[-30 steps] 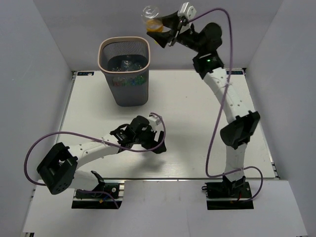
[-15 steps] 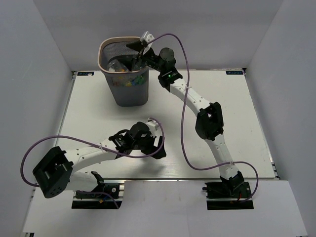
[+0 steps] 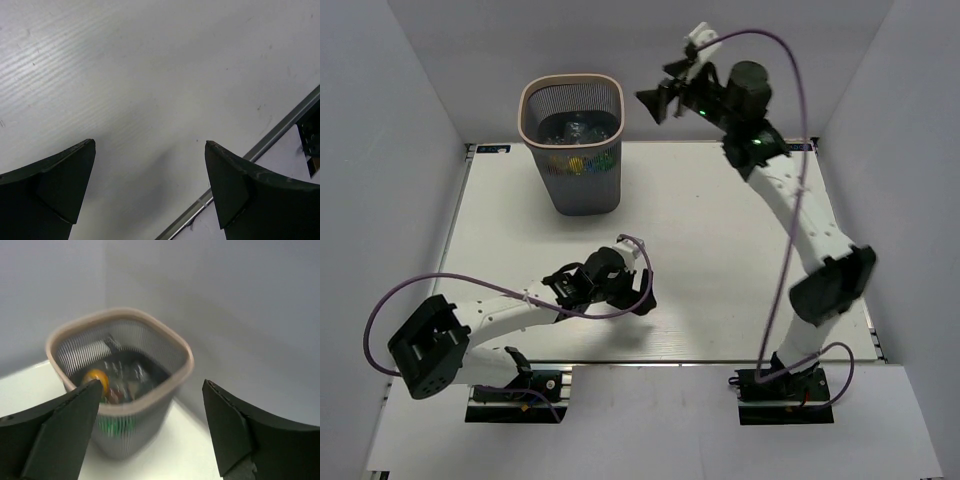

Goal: Put the plastic bottles in the bin

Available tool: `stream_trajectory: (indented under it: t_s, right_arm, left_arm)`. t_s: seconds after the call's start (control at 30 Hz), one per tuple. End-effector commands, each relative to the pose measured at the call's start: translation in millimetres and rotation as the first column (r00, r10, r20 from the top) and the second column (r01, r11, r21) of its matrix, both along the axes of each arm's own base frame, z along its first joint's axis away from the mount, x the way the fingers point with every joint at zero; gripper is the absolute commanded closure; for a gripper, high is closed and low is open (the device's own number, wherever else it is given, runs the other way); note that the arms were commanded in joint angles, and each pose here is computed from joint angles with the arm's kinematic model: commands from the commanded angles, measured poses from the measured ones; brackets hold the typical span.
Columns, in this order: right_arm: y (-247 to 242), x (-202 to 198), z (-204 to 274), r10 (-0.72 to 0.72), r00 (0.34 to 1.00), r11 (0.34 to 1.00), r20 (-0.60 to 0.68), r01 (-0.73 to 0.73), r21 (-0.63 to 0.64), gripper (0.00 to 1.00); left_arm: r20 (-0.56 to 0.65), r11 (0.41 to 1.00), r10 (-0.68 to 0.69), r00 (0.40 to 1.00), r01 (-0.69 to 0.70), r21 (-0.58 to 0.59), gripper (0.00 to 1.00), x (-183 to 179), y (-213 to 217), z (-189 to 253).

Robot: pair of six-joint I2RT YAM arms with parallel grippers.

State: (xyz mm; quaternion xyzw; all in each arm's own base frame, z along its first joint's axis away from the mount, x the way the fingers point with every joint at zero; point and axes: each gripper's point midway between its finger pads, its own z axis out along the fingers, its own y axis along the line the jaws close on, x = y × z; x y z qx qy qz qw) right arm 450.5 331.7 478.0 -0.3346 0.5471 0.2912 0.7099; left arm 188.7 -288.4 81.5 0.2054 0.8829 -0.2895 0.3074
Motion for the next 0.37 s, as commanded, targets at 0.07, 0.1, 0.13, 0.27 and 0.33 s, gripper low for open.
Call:
stream_trajectory:
  t_s: [0.07, 0.1, 0.13, 0.27, 0.33]
  right_arm:
    - [-112, -22, -150, -0.342, 0.880, 0.907, -0.331, 0.217, -0.361, 0.10]
    - [-142, -22, -147, -0.474, 0.830, 0.852, -0.294, 0.350, -0.389, 0.10]
    - [-158, -34, -180, -0.529, 0.788, 0.814, -0.314, 0.368, -0.449, 0.10]
    - [-200, -67, -207, -0.643, 0.714, 0.728, -0.277, 0.459, -0.509, 0.10]
    - [-205, -84, -219, -0.631, 0.731, 0.734, -0.261, 0.453, -0.506, 0.10]
  left_arm:
    - [0.174, 0.994, 0.083, 0.981, -0.069, -0.086, 0.00, 25, 1, 50]
    - [0.194, 0.993, 0.091, 0.977, -0.074, -0.090, 0.00, 27, 3, 55]
    - [0.214, 0.990, 0.109, 0.971, -0.088, -0.106, 0.00, 29, 5, 63]
    - [0.288, 0.990, 0.118, 0.950, -0.092, -0.103, 0.00, 37, 11, 81]
    - [0.297, 0.989, 0.133, 0.946, -0.106, -0.104, 0.00, 39, 13, 87]
